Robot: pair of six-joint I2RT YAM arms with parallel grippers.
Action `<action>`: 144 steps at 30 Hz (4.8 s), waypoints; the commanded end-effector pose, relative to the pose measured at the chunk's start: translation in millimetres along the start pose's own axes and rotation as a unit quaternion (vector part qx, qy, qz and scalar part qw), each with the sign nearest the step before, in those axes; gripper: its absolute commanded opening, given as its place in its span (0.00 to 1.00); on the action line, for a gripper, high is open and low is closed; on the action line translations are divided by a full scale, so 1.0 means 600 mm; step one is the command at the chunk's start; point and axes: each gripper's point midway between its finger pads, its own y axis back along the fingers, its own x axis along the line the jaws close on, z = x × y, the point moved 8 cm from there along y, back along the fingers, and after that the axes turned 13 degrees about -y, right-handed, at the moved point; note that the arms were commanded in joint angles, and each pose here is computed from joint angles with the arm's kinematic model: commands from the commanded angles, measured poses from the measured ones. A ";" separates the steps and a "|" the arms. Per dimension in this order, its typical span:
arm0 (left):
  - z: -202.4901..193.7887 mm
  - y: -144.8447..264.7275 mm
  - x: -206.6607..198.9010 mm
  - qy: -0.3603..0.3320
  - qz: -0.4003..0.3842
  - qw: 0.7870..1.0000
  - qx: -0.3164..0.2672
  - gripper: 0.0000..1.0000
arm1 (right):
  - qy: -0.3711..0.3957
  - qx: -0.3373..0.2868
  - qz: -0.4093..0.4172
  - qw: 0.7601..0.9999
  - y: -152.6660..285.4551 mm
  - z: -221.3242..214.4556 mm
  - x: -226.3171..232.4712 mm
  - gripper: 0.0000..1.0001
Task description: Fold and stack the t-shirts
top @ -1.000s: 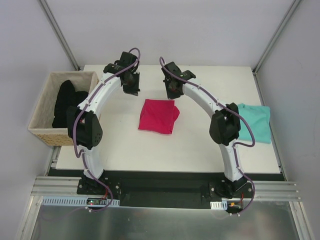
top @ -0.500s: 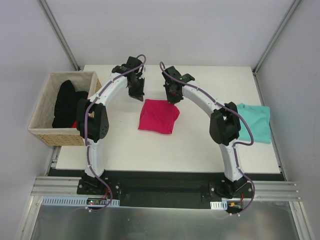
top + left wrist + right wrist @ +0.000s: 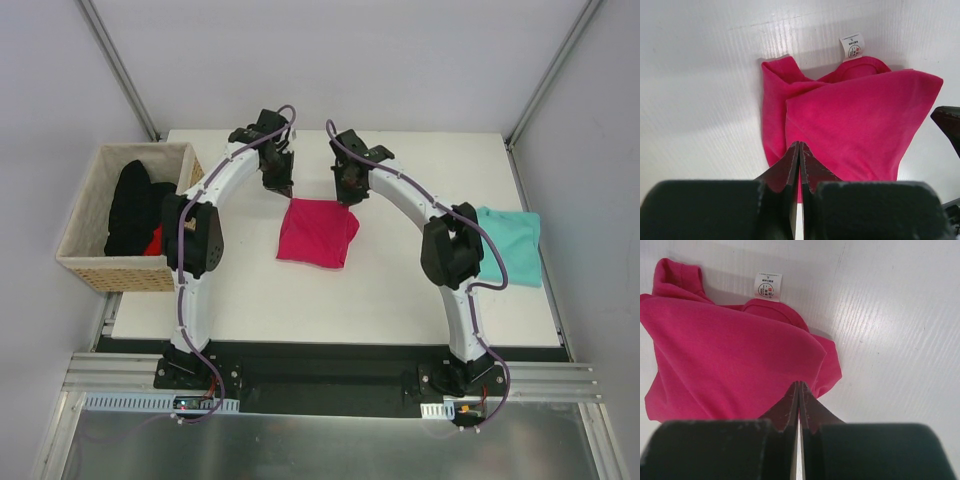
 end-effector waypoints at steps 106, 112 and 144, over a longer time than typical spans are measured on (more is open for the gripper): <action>-0.201 0.038 -0.034 0.039 0.032 0.996 0.072 0.20 | -0.029 -0.025 0.008 0.999 0.015 0.059 -0.030 0.38; -0.197 0.038 -0.035 0.039 0.030 0.997 0.067 0.19 | -0.030 -0.029 0.009 0.999 0.019 0.061 -0.029 0.38; -0.198 0.006 -0.031 0.034 0.020 0.996 0.083 0.19 | -0.034 -0.025 0.007 0.999 0.013 0.058 -0.031 0.38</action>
